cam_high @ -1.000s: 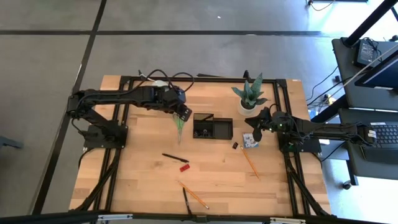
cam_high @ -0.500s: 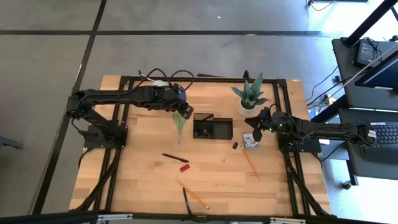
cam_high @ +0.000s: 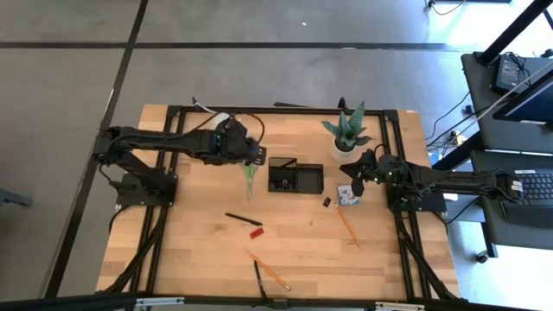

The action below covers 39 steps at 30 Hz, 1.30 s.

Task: Pick and place office supplies into organizer
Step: Put the green scissors in the desk organizer

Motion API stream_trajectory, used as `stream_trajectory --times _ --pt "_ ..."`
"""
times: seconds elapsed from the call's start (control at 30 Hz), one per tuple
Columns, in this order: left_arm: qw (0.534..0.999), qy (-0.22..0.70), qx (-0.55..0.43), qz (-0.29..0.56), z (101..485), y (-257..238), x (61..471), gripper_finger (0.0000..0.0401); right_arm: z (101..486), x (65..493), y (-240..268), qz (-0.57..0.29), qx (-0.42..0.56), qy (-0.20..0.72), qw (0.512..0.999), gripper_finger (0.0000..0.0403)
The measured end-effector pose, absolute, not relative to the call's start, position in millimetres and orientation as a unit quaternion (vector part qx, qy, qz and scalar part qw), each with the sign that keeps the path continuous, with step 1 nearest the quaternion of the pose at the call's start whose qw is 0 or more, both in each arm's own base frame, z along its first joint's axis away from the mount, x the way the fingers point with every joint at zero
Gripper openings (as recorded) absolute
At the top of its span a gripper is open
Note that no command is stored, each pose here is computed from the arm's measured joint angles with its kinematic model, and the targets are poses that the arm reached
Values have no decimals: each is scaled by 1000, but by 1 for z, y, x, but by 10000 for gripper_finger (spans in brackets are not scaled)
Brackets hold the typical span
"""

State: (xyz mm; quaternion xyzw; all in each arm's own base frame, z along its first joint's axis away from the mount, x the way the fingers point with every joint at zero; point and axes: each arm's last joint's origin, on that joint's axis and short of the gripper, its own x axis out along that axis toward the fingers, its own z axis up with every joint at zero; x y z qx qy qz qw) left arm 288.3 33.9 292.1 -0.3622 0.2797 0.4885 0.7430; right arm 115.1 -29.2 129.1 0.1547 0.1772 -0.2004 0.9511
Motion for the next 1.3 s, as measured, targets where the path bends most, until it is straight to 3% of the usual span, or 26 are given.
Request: stream_trajectory --times 0.4,0.73,1.3 --pt "637 276 -432 575 246 27 307 182 128 115 -28 -177 163 184 953 51" --pt "590 242 -445 629 219 31 318 182 127 115 -24 -124 176 201 956 51" --pt "489 171 -492 700 180 51 329 182 127 115 -24 -123 178 200 956 51"
